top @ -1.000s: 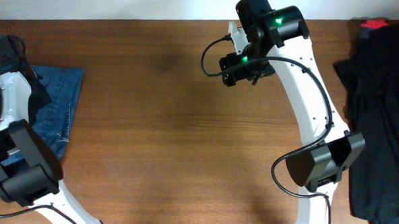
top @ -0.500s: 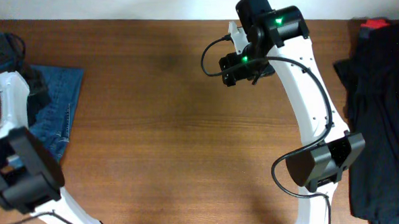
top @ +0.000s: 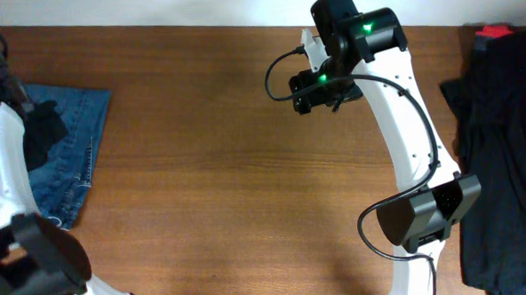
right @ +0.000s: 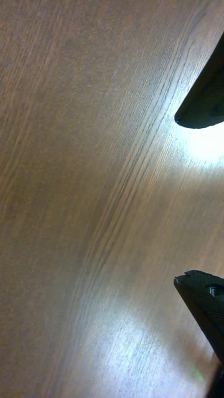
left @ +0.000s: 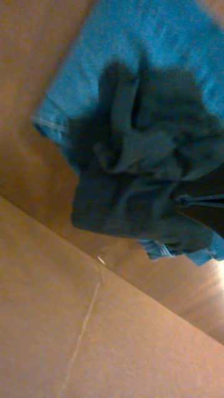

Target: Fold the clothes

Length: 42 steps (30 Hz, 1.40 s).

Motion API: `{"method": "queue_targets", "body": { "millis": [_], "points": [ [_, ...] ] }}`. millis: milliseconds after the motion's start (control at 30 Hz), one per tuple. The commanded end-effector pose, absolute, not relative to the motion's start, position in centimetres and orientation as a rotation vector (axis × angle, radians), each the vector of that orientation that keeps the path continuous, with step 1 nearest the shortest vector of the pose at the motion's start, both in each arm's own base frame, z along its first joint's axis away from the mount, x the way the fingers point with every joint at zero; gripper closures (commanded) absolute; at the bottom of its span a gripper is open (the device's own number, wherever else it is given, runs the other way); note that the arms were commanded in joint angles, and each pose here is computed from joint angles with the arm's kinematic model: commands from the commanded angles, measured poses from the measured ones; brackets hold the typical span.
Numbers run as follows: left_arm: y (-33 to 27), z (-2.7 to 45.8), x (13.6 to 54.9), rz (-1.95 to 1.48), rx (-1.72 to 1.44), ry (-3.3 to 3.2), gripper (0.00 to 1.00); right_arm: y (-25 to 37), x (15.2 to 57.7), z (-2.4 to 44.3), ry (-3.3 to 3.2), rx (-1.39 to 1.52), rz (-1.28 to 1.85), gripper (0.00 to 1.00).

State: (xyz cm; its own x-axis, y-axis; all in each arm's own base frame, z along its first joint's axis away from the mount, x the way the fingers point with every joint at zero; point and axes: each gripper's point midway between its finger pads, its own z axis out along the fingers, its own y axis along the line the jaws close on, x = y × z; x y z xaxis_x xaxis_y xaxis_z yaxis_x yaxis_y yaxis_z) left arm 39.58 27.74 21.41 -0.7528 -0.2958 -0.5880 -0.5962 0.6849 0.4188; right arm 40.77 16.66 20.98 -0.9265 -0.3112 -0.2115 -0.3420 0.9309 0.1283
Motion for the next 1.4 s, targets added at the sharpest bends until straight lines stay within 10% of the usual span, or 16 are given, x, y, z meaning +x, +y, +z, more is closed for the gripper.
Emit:
{"method": "queue_targets", "body": {
  "millis": [0, 533, 700, 933, 1367],
  "points": [
    [30.3, 18.0, 39.2, 1.018, -0.757, 2.447, 0.99, 16.7, 40.8, 21.6, 2.882, -0.505, 0.238, 0.22],
    [27.8, -5.2, 39.5, 1.066, -0.557, 2.92, 0.87, 17.1, 40.5, 21.7, 2.888, -0.499, 0.276, 0.21],
    [28.4, -1.8, 39.9, 1.255, -0.538, 2.842, 0.73, 17.0, 40.4, 21.6, 2.895, -0.499, 0.274, 0.21],
    [26.7, 11.0, 43.2, 1.028, -0.581, 2.607, 0.01, 16.6, 40.9, 21.7, 2.883, -0.489, 0.246, 0.15],
    [10.3, 26.1, 47.3, 0.003, -0.17, 2.326, 0.01, 10.1, 45.9, 22.6, 2.777, -0.249, 0.214, 0.01]
  ]
}}
